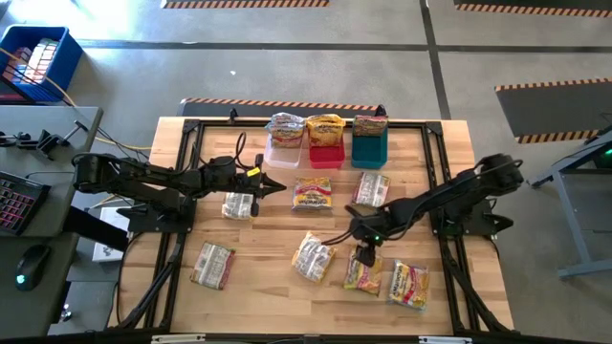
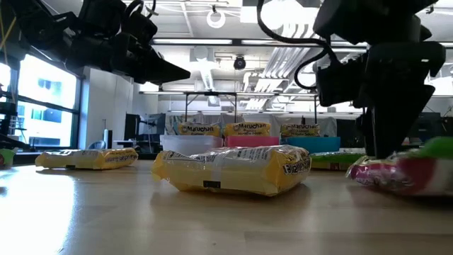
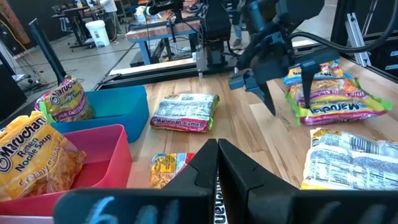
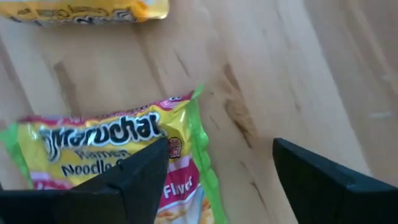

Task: Sort Maruchan noodles
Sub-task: Put the green noodle pack into the blue bin

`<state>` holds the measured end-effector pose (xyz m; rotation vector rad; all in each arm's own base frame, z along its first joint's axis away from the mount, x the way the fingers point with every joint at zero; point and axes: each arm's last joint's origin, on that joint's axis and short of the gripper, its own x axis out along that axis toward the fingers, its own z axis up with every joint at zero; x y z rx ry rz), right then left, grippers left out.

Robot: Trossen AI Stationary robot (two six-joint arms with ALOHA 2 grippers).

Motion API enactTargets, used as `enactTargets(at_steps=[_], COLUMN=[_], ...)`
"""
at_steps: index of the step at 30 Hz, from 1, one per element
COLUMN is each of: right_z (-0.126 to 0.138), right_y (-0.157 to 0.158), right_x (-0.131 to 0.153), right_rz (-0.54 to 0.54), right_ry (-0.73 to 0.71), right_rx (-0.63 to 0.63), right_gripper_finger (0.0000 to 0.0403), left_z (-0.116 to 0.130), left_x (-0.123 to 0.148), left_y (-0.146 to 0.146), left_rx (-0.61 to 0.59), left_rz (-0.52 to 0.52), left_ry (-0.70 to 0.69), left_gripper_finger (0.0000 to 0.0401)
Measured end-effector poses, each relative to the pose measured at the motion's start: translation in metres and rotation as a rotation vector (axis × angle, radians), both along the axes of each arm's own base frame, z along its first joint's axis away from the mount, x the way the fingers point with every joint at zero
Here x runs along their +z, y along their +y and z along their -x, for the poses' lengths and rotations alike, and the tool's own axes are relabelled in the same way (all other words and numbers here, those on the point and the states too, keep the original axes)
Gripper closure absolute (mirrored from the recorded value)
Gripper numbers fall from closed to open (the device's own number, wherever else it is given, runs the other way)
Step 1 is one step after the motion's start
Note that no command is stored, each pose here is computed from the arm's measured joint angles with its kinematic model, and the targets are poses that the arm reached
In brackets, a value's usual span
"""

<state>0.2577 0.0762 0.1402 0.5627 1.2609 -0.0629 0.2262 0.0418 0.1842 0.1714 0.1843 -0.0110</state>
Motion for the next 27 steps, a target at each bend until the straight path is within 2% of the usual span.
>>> enactTargets(at_steps=[3,6,10,15,18,22,27], right_z=[-0.002,-0.003,-0.005,-0.007,-0.007,-0.008,-0.006], right_y=[0.001,0.002,0.002,0.004,0.004,0.003,0.0], right_x=[-0.001,-0.001,0.0,0.002,0.003,0.004,0.009], right_rz=[-0.01,-0.009,0.0,-0.022,-0.011,0.069,0.21], right_ry=[-0.015,-0.033,-0.06,-0.118,-0.135,-0.167,-0.193], right_rx=[0.024,0.04,0.079,0.187,0.216,0.228,0.178], right_gripper_finger=[0.0157,0.02,0.0281,0.0383,0.0392,0.0398,0.0402], left_z=[0.0,0.0,0.0,0.0,0.0,-0.006,-0.025], left_x=[0.0,0.0,0.0,0.0,0.001,-0.002,-0.01], left_y=[0.0,0.0,0.0,0.0,0.0,0.0,-0.011], left_rx=[0.0,0.0,0.0,0.01,0.036,0.092,0.049], left_rz=[0.001,0.001,0.004,0.04,0.076,0.123,0.144], left_ry=[0.0,-0.001,-0.001,-0.002,-0.009,0.006,0.063], left_gripper_finger=[0.0398,0.0398,0.0398,0.0398,0.0398,0.0397,0.0381])
